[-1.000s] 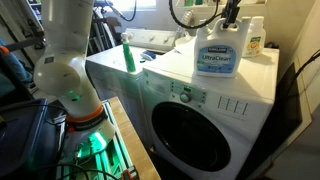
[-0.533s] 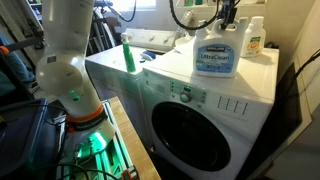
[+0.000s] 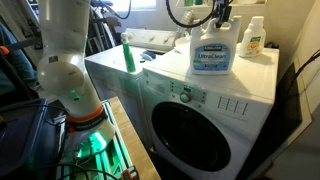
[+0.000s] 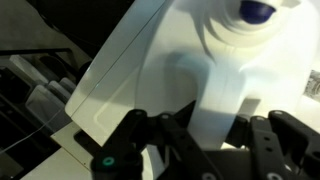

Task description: Pick up the washing detergent and put it on the bottom left corner of the washing machine

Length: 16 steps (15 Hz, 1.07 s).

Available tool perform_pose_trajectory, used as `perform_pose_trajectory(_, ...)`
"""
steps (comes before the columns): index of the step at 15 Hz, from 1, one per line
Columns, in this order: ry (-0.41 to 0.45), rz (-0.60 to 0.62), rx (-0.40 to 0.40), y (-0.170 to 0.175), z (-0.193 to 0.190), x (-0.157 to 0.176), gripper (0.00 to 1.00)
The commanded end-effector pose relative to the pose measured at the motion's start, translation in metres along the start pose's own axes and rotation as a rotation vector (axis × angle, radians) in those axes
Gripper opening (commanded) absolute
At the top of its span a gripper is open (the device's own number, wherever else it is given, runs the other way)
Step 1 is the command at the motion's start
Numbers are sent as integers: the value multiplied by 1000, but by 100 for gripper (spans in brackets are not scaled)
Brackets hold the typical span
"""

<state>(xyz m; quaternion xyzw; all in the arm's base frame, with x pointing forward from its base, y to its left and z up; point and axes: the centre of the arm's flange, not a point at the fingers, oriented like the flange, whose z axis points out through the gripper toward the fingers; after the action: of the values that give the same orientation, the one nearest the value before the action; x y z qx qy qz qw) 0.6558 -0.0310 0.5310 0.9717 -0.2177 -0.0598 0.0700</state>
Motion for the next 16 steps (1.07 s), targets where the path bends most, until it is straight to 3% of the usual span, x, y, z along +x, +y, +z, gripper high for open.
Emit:
perform_pose_trajectory(1, -42, 0, 78, 41, -35, -54, 0)
perform_pose_trajectory(4, -71, 9, 157, 44, -35, -75, 0)
perform_pose_trajectory(8, -81, 4, 195, 39, -44, -100, 0)
perform_pose_trajectory(10, -62, -3, 185, 30, -53, -110, 0)
perform_pose_trajectory(11, -114, -7, 146, 7, -2, -64, 0)
perform_pose_trajectory(13, -133, -21, 134, 0, 5, -75, 0)
perform_pose_trajectory(16, -127, 90, 131, -14, -15, -86, 0)
